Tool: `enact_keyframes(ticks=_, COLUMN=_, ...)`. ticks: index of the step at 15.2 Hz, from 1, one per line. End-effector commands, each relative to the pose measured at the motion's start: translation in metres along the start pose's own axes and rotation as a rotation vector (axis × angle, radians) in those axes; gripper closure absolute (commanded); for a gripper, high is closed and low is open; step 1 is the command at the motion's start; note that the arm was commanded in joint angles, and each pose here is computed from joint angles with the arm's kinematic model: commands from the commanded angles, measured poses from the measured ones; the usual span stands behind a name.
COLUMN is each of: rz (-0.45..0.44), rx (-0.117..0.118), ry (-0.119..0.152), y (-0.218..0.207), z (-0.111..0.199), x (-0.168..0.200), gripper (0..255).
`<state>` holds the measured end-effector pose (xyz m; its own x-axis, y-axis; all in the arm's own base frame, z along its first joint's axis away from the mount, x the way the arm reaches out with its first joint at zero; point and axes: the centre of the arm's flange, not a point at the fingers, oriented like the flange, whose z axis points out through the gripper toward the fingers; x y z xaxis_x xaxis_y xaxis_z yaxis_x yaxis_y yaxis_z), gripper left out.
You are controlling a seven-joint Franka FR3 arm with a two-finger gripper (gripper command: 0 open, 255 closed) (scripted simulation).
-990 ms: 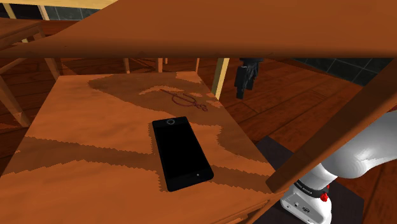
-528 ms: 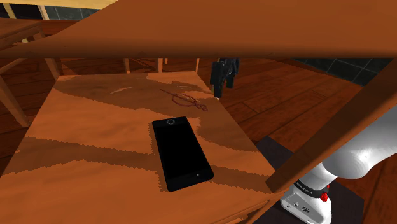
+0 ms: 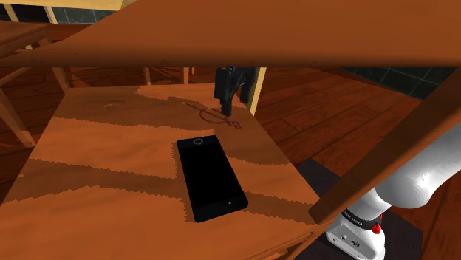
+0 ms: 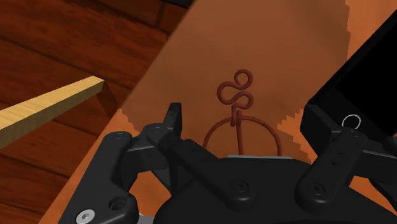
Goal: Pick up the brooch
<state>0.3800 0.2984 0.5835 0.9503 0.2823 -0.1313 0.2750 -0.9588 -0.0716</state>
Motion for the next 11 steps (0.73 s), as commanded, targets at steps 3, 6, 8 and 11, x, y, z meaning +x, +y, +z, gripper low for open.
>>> enact_keyframes(ticks=3, rz=-0.001, rx=0.001, ry=0.001, y=-0.001, z=0.019, x=0.005, gripper=0)
enact_keyframes(ticks=6, rz=-0.001, rx=0.001, ry=0.001, y=0.0, z=0.032, x=0.007, gripper=0)
enact_keyframes(ticks=8, rz=-0.001, rx=0.001, ry=0.001, y=0.0, z=0.033, x=0.007, gripper=255)
enact_keyframes(ticks=11, rz=-0.001, rx=0.001, ry=0.001, y=0.0, z=0.033, x=0.007, gripper=255)
